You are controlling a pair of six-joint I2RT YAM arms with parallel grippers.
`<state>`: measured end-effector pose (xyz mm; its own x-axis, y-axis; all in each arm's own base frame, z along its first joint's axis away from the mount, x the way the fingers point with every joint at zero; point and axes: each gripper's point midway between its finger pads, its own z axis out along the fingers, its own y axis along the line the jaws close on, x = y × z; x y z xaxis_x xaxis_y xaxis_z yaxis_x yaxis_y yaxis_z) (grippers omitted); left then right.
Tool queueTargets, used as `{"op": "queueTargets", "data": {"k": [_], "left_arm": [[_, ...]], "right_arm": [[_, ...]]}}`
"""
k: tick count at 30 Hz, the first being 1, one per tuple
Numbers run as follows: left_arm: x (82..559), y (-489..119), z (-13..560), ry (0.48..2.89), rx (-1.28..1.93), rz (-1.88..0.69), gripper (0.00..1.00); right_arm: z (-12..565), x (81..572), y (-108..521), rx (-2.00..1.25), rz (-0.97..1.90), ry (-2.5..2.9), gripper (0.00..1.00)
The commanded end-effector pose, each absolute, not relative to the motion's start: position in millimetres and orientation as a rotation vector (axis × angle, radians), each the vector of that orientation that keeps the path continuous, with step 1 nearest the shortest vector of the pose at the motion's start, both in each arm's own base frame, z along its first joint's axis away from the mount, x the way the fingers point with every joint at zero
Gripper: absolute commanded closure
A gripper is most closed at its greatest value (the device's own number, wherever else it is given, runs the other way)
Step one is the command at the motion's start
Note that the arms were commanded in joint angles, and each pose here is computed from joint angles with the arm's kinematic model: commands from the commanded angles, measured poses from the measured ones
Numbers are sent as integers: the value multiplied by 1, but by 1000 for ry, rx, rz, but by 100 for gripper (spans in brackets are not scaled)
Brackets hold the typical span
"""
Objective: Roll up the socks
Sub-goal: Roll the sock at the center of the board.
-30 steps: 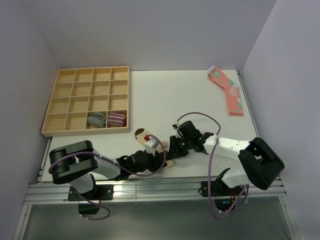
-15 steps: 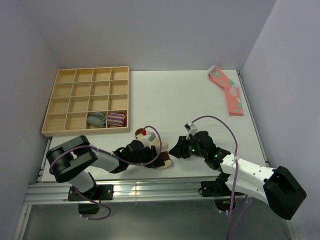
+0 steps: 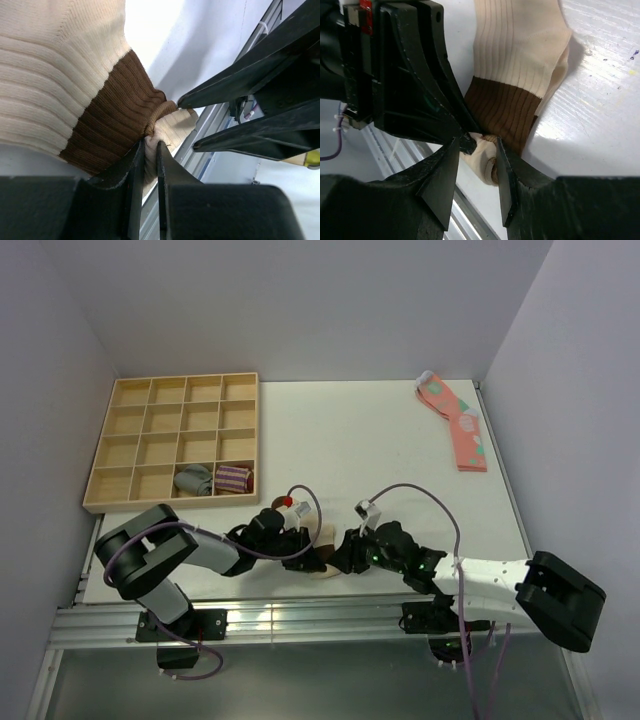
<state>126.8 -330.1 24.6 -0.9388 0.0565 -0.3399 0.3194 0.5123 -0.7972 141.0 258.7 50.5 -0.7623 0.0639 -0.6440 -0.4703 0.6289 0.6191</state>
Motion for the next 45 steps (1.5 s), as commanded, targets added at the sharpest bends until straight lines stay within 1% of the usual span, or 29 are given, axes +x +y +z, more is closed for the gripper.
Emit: {"op": "queueTargets", "data": {"k": [1, 7, 17, 19, 20, 21, 23, 24, 25, 26, 27, 29, 30, 31, 32, 33, 34, 35, 38, 40, 41, 43, 45], "left_arm": [[100, -295, -20, 2744, 287, -1243, 100], [101, -294, -20, 2750, 266, -1261, 100], [106, -298, -22, 2756, 211, -1286, 100], [106, -299, -21, 2755, 206, -1294, 100], [106, -299, -22, 2755, 202, -1291, 100], [106, -299, -21, 2753, 201, -1291, 100], [108, -299, -19, 2736, 204, -1294, 100], [109, -299, -19, 2726, 203, -1288, 100], [111, -300, -16, 2711, 206, -1289, 100], [113, -300, -15, 2704, 203, -1284, 99], [115, -299, -16, 2692, 204, -1272, 97], [117, -300, -12, 2668, 211, -1261, 93], [122, -299, -12, 2651, 206, -1228, 88], [123, -300, -9, 2632, 216, -1220, 85], [126, -300, -8, 2621, 217, -1200, 79], [128, -299, -7, 2606, 216, -1182, 77], [132, -300, -2, 2572, 215, -1155, 75], [134, -301, 2, 2550, 226, -1143, 71], [143, -302, 13, 2477, 240, -1052, 65], [144, -305, 25, 2420, 257, -1034, 64], [151, -301, 26, 2390, 243, -975, 64], [149, -304, 40, 2327, 260, -956, 63], [157, -297, 44, 2266, 243, -870, 62]], "right_arm": [[58, 152, 265, -280, 1064, 2146, 57], [42, 147, 261, -284, 1021, 2183, 57], [32, 138, 257, -273, 1010, 2207, 57], [30, 138, 257, -271, 999, 2222, 58], [28, 137, 257, -268, 998, 2234, 60], [27, 137, 257, -265, 991, 2247, 68], [22, 140, 254, -241, 928, 2291, 78], [20, 141, 253, -228, 915, 2310, 88], [23, 143, 256, -215, 906, 2317, 91], [12, 142, 246, -196, 825, 2378, 93], [16, 145, 249, -173, 815, 2393, 96], [4, 139, 237, -166, 720, 2490, 97], [11, 142, 242, -151, 721, 2500, 98], [5, 136, 236, -153, 670, 2555, 98], [4, 132, 234, -153, 651, 2596, 99], [9, 135, 238, -147, 649, 2608, 99], [2, 129, 231, -152, 597, 2667, 99], [1, 127, 230, -151, 589, 2694, 99], [-5, 126, 225, -141, 544, 2757, 100], [-10, 123, 223, -145, 528, 2810, 100], [-12, 123, 222, -153, 515, 2821, 100], [-16, 121, 220, -157, 499, 2860, 100], [-16, 122, 221, -169, 508, 2876, 100]]}}
